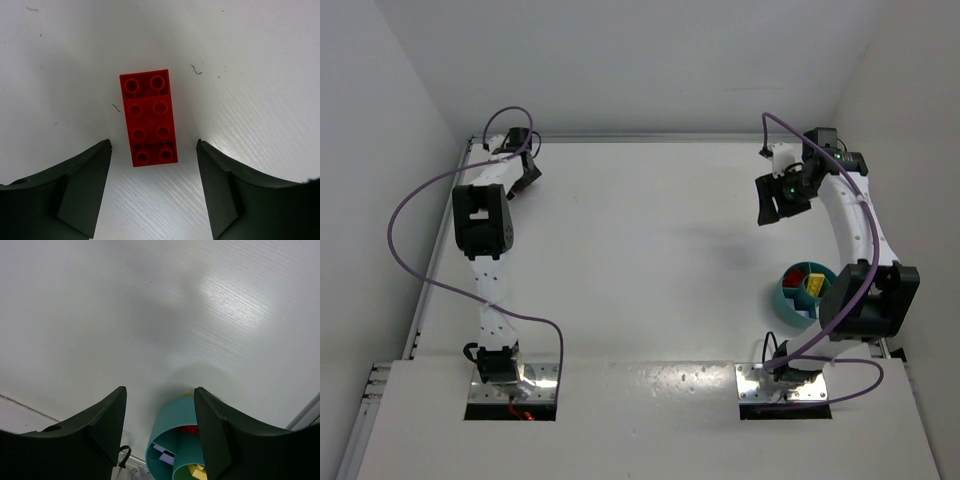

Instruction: Sort the legos into containers by color

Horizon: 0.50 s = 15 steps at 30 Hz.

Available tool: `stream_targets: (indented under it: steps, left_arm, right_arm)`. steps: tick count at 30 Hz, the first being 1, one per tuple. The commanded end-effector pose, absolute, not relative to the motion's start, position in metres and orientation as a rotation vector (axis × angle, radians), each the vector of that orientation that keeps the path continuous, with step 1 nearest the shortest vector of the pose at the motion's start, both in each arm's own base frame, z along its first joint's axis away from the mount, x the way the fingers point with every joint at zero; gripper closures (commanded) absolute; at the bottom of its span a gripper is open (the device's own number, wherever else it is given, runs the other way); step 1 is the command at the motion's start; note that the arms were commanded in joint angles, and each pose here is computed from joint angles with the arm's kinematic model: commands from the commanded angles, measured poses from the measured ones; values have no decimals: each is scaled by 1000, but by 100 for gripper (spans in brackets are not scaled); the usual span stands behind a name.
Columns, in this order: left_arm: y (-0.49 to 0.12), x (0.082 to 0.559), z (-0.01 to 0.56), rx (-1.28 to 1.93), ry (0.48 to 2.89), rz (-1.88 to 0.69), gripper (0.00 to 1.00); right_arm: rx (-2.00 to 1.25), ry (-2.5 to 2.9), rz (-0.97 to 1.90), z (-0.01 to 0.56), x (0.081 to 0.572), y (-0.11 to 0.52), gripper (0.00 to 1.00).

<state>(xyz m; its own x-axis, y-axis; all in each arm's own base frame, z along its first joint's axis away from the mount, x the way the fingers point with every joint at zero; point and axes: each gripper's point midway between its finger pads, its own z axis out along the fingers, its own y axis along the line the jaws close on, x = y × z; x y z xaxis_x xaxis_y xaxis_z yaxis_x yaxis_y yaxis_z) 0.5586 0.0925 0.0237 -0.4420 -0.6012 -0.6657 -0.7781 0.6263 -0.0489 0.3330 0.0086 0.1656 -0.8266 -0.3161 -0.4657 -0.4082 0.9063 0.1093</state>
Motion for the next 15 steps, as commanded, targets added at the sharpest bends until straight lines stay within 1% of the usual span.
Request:
stream_targets:
  steps: [1, 4, 5, 7, 8, 10, 13, 15]
  left_arm:
    - [102, 569, 34, -1067, 2151, 342, 26]
    - [110, 569, 36, -1056, 2145, 362, 33]
    - [110, 568, 28, -1045, 2160, 371, 37]
    - [112, 567, 23, -1017, 2174, 396, 41]
    - [111, 569, 23, -998, 2180, 387, 48]
    - [108, 569, 25, -952, 2207, 368, 56]
    - [84, 571, 28, -776, 2317, 221, 57]
    - [63, 570, 40, -651, 2356, 82, 62]
  right_arm:
    - [-537, 2585, 304, 177, 340, 17, 43]
    - [-566, 2588, 302, 178, 337, 16, 43]
    - [-578, 2595, 309, 175, 337, 19, 43]
    - [-579, 2591, 321, 175, 337, 21, 46]
    - [-582, 2594, 343, 176, 335, 23, 46]
    - [-602, 2581, 393, 176, 331, 33, 48]
    - [-623, 2563, 477, 176, 320, 49, 48]
    - [-620, 2556, 547, 176, 309, 61, 48]
